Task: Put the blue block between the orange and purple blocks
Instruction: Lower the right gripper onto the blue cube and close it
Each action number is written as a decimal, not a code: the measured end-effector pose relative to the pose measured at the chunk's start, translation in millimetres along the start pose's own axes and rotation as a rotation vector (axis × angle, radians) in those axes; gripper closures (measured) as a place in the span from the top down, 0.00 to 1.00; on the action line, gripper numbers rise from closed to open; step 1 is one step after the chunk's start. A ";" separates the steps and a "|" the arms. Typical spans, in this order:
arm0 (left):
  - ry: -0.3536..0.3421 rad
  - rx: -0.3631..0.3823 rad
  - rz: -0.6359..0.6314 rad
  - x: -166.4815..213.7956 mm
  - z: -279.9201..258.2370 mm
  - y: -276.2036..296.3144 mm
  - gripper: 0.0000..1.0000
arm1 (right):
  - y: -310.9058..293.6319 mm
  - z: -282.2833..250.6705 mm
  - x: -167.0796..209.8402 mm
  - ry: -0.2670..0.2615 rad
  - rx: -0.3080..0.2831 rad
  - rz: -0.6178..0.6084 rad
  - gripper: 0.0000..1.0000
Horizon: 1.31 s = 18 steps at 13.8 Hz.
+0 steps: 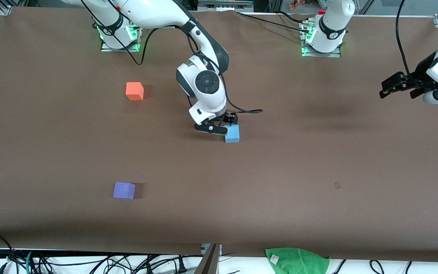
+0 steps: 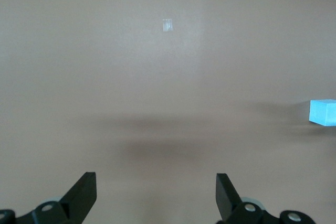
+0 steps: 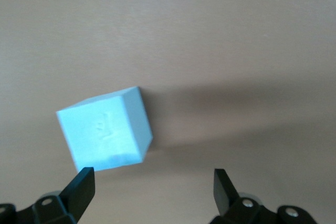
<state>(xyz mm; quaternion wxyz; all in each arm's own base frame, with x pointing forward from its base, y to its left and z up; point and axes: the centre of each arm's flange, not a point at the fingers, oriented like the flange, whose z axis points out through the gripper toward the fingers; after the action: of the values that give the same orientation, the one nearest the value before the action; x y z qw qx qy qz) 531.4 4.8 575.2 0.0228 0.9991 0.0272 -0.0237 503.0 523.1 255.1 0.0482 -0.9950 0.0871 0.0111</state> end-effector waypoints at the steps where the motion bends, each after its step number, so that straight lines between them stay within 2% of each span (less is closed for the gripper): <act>1: -0.007 0.006 -0.009 0.2 2.0 -5.7 1.00 | -8.0 -2.2 -0.7 0.008 0.012 -0.008 1.00; 4: -0.016 0.008 -0.029 3.0 6.5 -18.5 1.00 | -31.4 2.6 -7.4 0.039 0.032 -0.043 1.00; 9: -0.014 0.012 0.008 2.0 0.8 1.9 1.00 | -46.8 35.0 -29.2 0.125 -0.021 -0.100 1.00; 14: -0.014 0.014 0.031 0.6 -4.0 14.5 1.00 | -47.3 36.8 -29.5 0.168 -0.047 -0.144 1.00; 18: -0.022 0.015 0.037 -0.5 -3.2 17.8 1.00 | -46.1 48.4 -29.6 0.171 -0.046 -0.149 0.97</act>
<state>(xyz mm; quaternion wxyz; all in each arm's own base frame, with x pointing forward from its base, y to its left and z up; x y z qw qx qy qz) 532.0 -12.9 579.2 0.0158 0.9992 0.0083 -0.0346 481.3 578.2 212.3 0.0184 -0.9968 0.0162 -0.0756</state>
